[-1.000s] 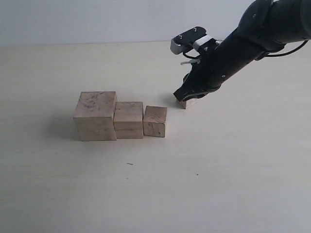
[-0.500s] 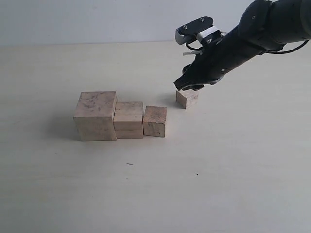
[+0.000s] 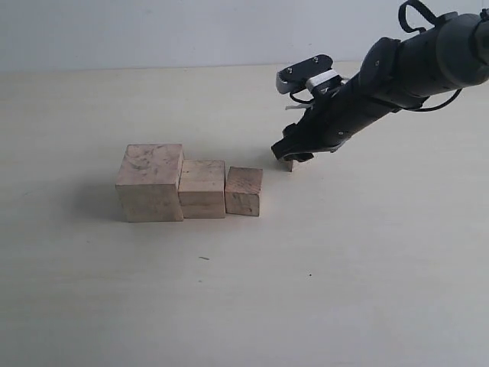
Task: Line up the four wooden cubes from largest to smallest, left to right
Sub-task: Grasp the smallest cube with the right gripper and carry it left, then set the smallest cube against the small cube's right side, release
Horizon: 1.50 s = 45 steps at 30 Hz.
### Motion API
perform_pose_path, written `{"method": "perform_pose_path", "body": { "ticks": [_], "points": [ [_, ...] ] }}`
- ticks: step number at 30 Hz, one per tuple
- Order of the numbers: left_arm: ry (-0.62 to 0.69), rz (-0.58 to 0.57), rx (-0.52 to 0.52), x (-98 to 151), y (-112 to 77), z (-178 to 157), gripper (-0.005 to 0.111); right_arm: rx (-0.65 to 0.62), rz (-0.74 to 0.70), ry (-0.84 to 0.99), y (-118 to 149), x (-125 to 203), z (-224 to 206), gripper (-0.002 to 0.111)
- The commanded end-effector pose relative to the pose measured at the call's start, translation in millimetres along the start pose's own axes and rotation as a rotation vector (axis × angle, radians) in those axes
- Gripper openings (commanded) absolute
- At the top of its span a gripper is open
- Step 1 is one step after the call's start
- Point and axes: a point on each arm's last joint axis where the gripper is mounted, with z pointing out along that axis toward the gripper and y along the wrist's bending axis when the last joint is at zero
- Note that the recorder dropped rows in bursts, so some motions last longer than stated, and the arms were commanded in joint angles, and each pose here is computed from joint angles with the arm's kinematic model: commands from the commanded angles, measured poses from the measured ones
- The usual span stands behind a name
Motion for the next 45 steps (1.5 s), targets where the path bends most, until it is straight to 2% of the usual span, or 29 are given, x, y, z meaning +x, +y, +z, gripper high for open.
{"method": "perform_pose_path", "body": {
  "ticks": [1, 4, 5, 11, 13, 28, 45],
  "points": [
    [-0.007, -0.01, 0.006, 0.2, -0.3, -0.2, 0.0, -0.023, -0.003, 0.035, 0.0, 2.7, -1.3, 0.025],
    [-0.007, -0.01, 0.006, 0.2, -0.3, -0.2, 0.0, -0.039, -0.054, 0.051, 1.9, 2.5, -6.3, 0.003],
    [-0.007, -0.01, 0.006, 0.2, -0.3, -0.2, 0.0, -0.041, -0.096, 0.055, 2.2, 2.0, -8.9, 0.0],
    [-0.007, -0.01, 0.006, 0.2, -0.3, -0.2, 0.0, -0.162, -0.567, 0.155, 11.6, 7.8, -31.1, 0.0],
    [-0.007, -0.01, 0.006, 0.2, -0.3, -0.2, 0.0, -0.221, -0.67, 0.18, 15.4, 10.4, -37.8, 0.0],
    [-0.007, -0.01, 0.006, 0.2, -0.3, -0.2, 0.0, -0.406, -0.786, 0.115, 28.0, 18.9, -17.7, 0.0],
    [-0.007, -0.01, 0.006, 0.2, -0.3, -0.2, 0.0, -0.445, -0.88, 0.049, 29.8, 24.6, 3.4, 0.0]
  ]
}}
